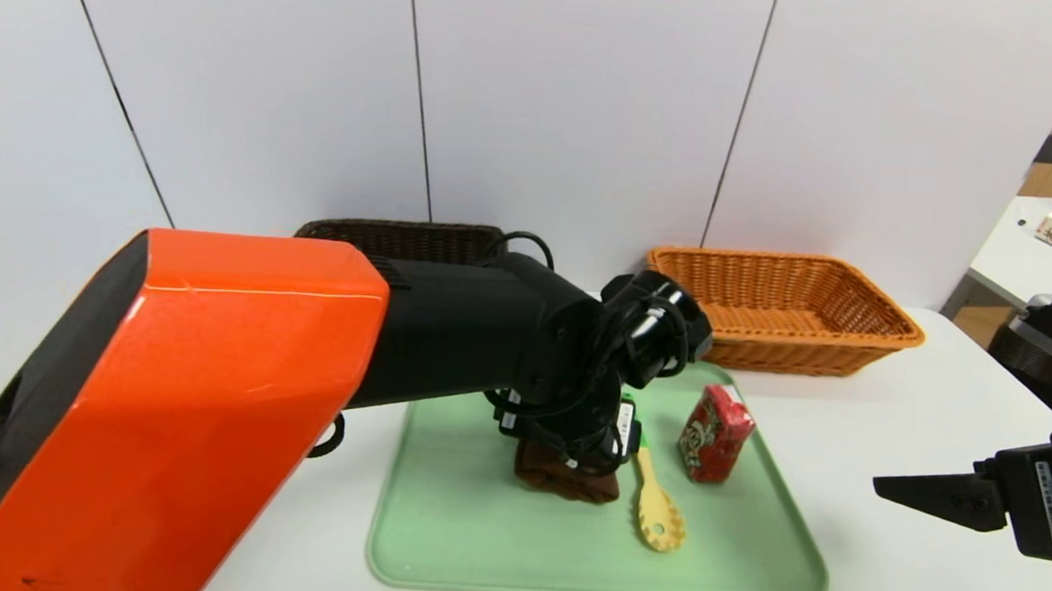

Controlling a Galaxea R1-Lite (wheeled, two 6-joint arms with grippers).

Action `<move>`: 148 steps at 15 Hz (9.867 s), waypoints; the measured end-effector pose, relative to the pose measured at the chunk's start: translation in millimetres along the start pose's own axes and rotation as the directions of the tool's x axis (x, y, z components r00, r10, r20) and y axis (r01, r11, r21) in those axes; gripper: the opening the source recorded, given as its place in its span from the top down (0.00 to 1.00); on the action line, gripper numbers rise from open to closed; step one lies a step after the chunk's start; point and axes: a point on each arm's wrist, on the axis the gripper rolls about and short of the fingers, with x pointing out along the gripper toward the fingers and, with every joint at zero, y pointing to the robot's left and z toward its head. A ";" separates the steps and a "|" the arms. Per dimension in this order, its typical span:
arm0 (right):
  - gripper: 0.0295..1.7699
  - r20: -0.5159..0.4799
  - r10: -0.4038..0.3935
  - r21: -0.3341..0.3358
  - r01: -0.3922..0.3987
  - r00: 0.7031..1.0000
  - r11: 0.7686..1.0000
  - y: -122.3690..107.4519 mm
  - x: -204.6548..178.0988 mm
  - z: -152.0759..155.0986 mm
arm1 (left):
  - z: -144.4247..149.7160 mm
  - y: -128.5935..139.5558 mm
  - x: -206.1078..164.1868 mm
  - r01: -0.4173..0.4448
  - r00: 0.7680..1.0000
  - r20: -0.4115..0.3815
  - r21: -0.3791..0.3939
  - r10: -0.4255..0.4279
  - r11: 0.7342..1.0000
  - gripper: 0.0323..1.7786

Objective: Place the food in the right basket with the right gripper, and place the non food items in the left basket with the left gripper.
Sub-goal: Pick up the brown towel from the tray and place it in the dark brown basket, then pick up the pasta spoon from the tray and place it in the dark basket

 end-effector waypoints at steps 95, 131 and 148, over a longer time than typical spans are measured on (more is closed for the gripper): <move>0.04 0.235 0.213 -0.053 -0.206 0.948 0.977 3.2 -34.8 -14.5 | 9.3 4.7 -42.5 0.043 0.975 0.213 0.107 -0.065 0.993 0.05; 0.04 0.222 0.212 -0.050 -0.206 0.952 0.977 2.3 -33.2 -25.0 | -16.7 -42.8 26.6 0.033 0.992 0.121 -0.003 -0.032 0.999 0.05; 0.04 0.222 0.209 -0.049 -0.204 0.952 0.978 2.1 -33.1 -24.5 | -14.8 -42.5 19.4 0.112 0.991 0.079 -0.031 -0.109 0.993 0.05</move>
